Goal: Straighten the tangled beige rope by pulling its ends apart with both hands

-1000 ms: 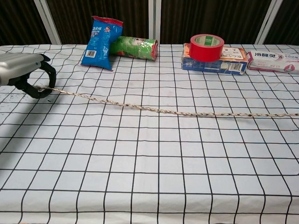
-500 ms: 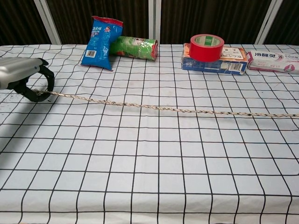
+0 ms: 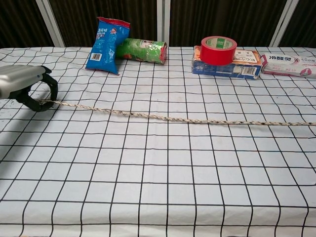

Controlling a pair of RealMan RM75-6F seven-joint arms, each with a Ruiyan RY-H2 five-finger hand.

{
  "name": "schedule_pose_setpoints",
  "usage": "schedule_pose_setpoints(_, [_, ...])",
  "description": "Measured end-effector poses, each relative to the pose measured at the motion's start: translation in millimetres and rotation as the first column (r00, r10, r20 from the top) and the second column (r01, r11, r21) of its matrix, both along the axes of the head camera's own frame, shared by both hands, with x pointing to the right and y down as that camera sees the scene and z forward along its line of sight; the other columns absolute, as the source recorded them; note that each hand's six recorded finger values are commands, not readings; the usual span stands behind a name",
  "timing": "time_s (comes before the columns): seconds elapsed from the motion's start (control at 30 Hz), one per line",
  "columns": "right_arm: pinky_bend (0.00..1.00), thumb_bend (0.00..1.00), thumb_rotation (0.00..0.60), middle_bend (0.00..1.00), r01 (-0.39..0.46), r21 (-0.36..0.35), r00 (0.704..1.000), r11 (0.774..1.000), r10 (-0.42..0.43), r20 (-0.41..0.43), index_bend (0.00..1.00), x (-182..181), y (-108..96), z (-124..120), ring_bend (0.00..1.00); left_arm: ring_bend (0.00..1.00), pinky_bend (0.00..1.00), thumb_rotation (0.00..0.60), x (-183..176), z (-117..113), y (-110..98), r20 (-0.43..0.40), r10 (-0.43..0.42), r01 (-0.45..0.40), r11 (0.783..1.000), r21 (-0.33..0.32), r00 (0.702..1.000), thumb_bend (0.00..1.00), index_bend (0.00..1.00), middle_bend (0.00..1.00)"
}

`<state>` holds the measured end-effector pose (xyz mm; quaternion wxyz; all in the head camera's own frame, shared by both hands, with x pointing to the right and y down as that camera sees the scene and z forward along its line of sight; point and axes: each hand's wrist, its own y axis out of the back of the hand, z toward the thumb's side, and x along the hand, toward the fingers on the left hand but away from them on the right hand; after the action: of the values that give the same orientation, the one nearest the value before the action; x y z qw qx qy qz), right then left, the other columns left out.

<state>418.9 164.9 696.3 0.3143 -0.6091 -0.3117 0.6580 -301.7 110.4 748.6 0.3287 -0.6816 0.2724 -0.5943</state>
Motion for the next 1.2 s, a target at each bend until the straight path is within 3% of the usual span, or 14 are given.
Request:
schedule_pose_setpoints(0.3, [0.0, 0.4, 0.6, 0.08, -0.002, -0.002, 1.0, 1.0, 0.002, -0.003, 0.65, 2, 0, 0, 0.0, 0.04, 0.08, 0.6, -3, 4, 2, 0.008, -0.007, 0.007, 1.0, -0.012, 1.0, 0.4, 0.57, 0.36])
schedule_pose_setpoints(0.7, [0.0, 0.39, 0.6, 0.08, -0.001, -0.003, 1.0, 1.0, 0.001, -0.005, 0.64, 4, 2, 1, 0.0, 0.04, 0.08, 0.6, -5, 5, 2, 0.014, 0.0, 0.0, 1.0, -0.026, 1.0, 0.35, 0.36, 0.32])
schedule_pose_setpoints(1.03, [0.0, 0.39, 0.6, 0.08, 0.003, 0.005, 1.0, 1.0, -0.003, -0.001, 0.64, 5, 3, -1, 0.0, 0.04, 0.08, 0.6, -10, -2, -2, 0.013, -0.009, 0.009, 1.0, -0.001, 1.0, 0.34, 0.31, 0.3])
schedule_pose_setpoints(1.2, [0.0, 0.39, 0.6, 0.08, -0.002, 0.003, 1.0, 1.0, 0.002, -0.004, 0.63, 6, 3, 0, 0.0, 0.04, 0.08, 0.6, -12, -13, -11, -0.006, -0.025, 0.025, 0.999, 0.041, 1.0, 0.31, 0.28, 0.24])
